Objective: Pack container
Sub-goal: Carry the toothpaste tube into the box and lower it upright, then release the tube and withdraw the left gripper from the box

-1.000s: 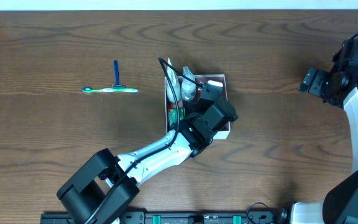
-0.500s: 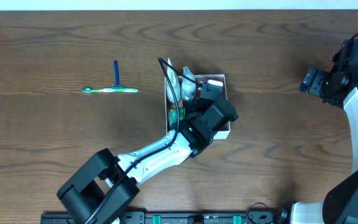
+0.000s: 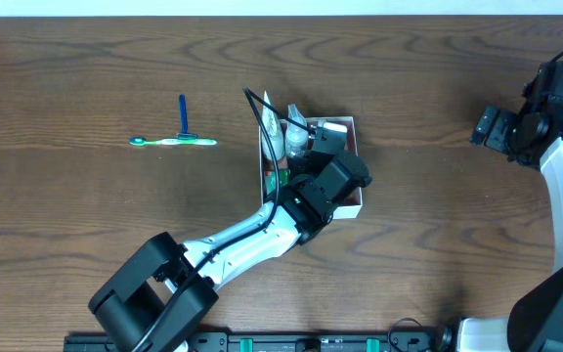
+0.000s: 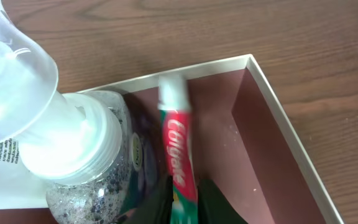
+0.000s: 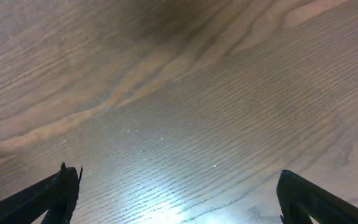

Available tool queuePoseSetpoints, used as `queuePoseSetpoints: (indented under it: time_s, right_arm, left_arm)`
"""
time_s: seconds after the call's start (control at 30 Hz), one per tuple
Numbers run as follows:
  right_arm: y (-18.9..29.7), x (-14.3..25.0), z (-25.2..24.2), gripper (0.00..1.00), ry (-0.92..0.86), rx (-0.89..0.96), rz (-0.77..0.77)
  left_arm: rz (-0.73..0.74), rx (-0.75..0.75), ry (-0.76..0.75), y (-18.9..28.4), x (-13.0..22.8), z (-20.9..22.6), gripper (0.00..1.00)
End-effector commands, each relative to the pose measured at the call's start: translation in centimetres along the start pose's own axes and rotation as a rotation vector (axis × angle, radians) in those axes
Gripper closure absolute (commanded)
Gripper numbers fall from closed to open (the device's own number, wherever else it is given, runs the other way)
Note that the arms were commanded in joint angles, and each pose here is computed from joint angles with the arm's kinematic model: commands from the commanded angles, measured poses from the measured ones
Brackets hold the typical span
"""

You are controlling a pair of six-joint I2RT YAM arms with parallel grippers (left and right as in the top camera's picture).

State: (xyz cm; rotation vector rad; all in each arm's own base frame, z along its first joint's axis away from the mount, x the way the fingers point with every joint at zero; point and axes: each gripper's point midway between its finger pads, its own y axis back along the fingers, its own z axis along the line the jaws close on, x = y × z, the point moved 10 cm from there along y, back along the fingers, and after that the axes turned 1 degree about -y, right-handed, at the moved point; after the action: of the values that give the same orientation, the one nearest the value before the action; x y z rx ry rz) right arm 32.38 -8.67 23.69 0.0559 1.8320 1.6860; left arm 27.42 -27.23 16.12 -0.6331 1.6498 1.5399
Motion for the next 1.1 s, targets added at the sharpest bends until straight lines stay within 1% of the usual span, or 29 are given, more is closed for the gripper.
queuePoseSetpoints:
  time_s: [0.0, 0.23, 0.37, 0.5, 0.6, 0.7, 0.77, 0.83, 0.87, 0.9, 1.0, 1.03, 1.07]
  right_arm:
    - [-0.3, 0.0, -0.2, 0.01, -0.015, 0.007, 0.009]
    - [-0.3, 0.0, -0.2, 0.01, -0.014, 0.007, 0.009]
    - [-0.3, 0.0, -0.2, 0.01, -0.015, 0.007, 0.009]
    - [-0.3, 0.0, -0.2, 0.01, -0.015, 0.007, 0.009]
    - [-0.3, 0.0, -0.2, 0.01, -0.015, 0.007, 0.009]
    - [-0.3, 0.0, -0.2, 0.01, -0.015, 0.007, 0.009]
    - [-0.3, 0.0, -0.2, 0.01, -0.015, 0.007, 0.009]
    - [-0.3, 0.0, -0.2, 0.01, -0.015, 0.007, 0.009]
    - [-0.3, 0.0, -0.2, 0.01, -0.014, 0.007, 0.009]
    - [-0.3, 0.0, -0.2, 0.01, -0.014, 0.007, 0.009]
    - [-0.3, 0.0, -0.2, 0.01, -0.015, 0.007, 0.009]
    - [-0.3, 0.0, -0.2, 0.01, -0.015, 0.007, 0.008]
    - [-0.3, 0.0, -0.2, 0.01, -0.015, 0.007, 0.009]
  left_arm:
    - [-0.017, -0.025, 0.015, -0.1, -0.4, 0.1, 0.83]
    - [-0.022, -0.022, 0.014, -0.1, -0.5, 0.1, 0.83]
    - [-0.078, -0.001, -0.047, 0.7, -1.9, 0.0, 0.83]
    - [-0.192, 0.037, -0.051, 4.1, -5.4, 0.6, 0.83]
    - [-0.300, 0.082, -0.037, 8.4, -8.1, 1.4, 0.83]
    - [-0.384, 0.103, -0.025, 12.8, -10.0, 3.0, 0.83]
    - [-0.428, 0.047, 0.015, 15.5, -10.8, 5.2, 0.83]
    - [-0.454, -0.051, 0.052, 17.4, -11.2, 7.6, 0.83]
    - [-0.459, -0.108, 0.066, 18.1, -11.2, 8.7, 0.78]
    - [-0.456, -0.182, 0.080, 18.5, -11.2, 10.1, 0.77]
    - [-0.417, -0.368, 0.135, 18.2, -10.8, 13.8, 0.76]
    - [-0.396, -0.427, 0.179, 17.7, -10.6, 15.1, 0.72]
    - [-0.376, -0.477, 0.235, 16.9, -10.4, 16.4, 0.69]
